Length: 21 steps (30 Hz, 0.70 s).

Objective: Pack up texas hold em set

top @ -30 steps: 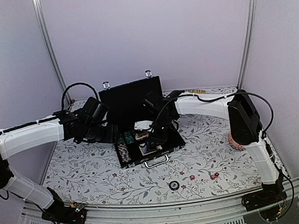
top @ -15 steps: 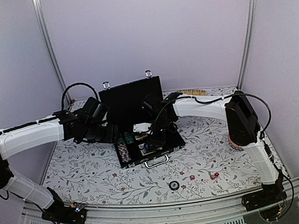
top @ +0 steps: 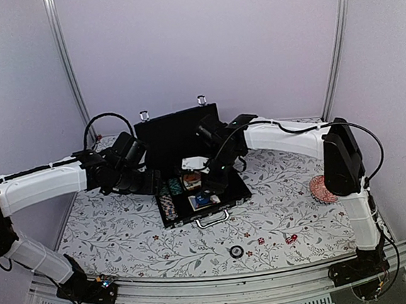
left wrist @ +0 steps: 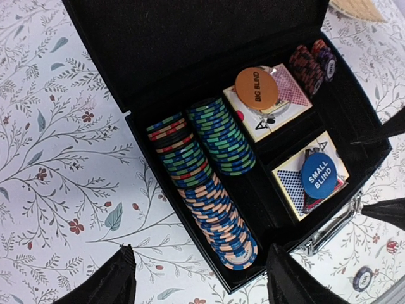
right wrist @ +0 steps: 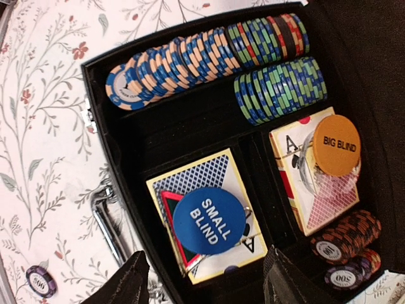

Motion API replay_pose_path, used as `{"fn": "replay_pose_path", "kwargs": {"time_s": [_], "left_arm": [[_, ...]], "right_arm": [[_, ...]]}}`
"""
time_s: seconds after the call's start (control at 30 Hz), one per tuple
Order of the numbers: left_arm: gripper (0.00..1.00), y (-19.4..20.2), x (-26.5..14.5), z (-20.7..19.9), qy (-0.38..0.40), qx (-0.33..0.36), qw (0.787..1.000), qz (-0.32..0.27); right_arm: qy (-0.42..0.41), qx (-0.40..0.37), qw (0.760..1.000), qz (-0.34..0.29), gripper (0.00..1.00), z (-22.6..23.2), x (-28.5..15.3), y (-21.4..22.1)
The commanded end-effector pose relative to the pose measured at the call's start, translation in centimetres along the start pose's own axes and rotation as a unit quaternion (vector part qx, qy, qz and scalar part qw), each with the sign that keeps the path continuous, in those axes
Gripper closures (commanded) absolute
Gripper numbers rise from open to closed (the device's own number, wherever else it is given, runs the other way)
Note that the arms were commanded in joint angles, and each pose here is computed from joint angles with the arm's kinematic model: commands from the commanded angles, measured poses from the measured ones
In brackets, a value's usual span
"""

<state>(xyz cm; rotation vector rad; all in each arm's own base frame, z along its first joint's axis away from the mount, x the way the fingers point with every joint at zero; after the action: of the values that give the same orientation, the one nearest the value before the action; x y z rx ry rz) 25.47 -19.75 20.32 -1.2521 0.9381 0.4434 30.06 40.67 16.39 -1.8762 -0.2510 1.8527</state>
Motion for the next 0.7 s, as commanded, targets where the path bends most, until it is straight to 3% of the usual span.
{"fn": "replay_pose_path", "kwargs": {"time_s": [0.0, 0.17, 0.33, 0.67], "left_arm": [[0.29, -1.0, -1.0, -0.2, 0.021, 0.005, 1.0, -0.019], [0.3, -2.3, -1.8, -1.9, 0.052, 0.049, 0.997, -0.037], [0.32, -3.4, -2.1, -6.1, 0.097, 0.145, 0.984, -0.046], [0.38, -3.1, 0.0, -18.3, 0.178, 0.34, 0.923, 0.0]], "right_arm": [[0.001, -0.002, 1.0, -0.023, 0.37, 1.8, -5.0, 0.2], [0.014, 0.036, 0.999, -0.03, 0.37, 1.0, -7.5, 4.0], [0.014, 0.105, 0.993, -0.057, 0.39, -1.2, -10.3, 9.7], [0.072, 0.243, 0.956, -0.145, 0.4, -5.2, -14.5, 20.2]]}}
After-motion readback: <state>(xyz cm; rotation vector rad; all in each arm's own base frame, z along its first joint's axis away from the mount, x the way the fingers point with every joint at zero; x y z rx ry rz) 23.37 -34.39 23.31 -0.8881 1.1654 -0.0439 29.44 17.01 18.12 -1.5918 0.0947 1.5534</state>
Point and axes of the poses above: each gripper's point midway between its finger pads, its own x axis out along the fingers, its own z axis along the line the jaws close on, y = z × x, the point moved 8 cm from there along -x, back along the fingers, and after that the axes turned 13 degrees about x, right-handed, at the moved point
